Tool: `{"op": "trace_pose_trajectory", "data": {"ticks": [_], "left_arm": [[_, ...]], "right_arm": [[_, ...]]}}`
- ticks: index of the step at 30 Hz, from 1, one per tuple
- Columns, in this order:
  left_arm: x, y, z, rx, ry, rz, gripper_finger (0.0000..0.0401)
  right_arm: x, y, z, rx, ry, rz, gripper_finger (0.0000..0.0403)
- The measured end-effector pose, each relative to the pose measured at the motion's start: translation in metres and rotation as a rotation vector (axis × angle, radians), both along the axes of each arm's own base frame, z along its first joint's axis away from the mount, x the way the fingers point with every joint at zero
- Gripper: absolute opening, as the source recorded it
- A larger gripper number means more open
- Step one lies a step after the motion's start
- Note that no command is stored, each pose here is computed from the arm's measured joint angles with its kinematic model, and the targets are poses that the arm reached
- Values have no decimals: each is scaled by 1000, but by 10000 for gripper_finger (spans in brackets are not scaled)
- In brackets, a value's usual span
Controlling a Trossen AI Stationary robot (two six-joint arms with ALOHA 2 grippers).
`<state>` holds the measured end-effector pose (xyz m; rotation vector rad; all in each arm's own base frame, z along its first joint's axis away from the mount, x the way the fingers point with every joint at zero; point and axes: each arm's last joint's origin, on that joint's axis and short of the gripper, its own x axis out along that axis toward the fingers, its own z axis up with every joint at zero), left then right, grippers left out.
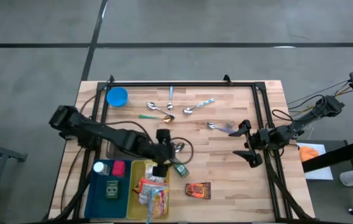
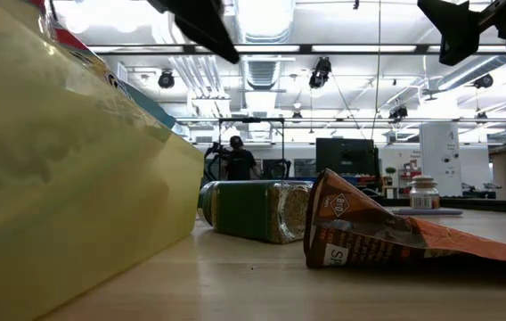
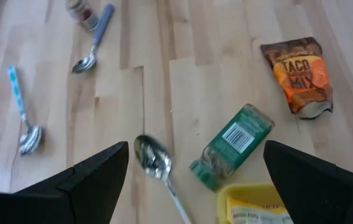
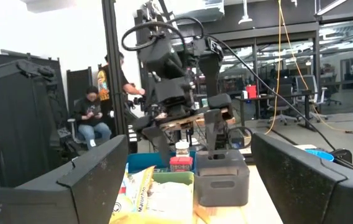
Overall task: Pick & Place Food Item
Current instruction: Put the green seasoning bottle into the blue bin
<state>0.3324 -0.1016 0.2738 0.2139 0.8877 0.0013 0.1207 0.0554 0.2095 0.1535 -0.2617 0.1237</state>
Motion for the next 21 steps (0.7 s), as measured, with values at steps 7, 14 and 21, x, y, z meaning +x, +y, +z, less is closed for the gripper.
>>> {"op": "trace_pose_trajectory", "data": {"ticks": [7,14,21], "left_arm": [[30,-11,-10,62,34,-102,375],[43,-17,-37,81,111,-182,375],[55,-24,-61,13,145,-250,375]], "right_arm": [[0,0,0,-1,1,0,338],[0,0,0,-1,1,0,338],[0,0,0,-1,1,1,338]]}}
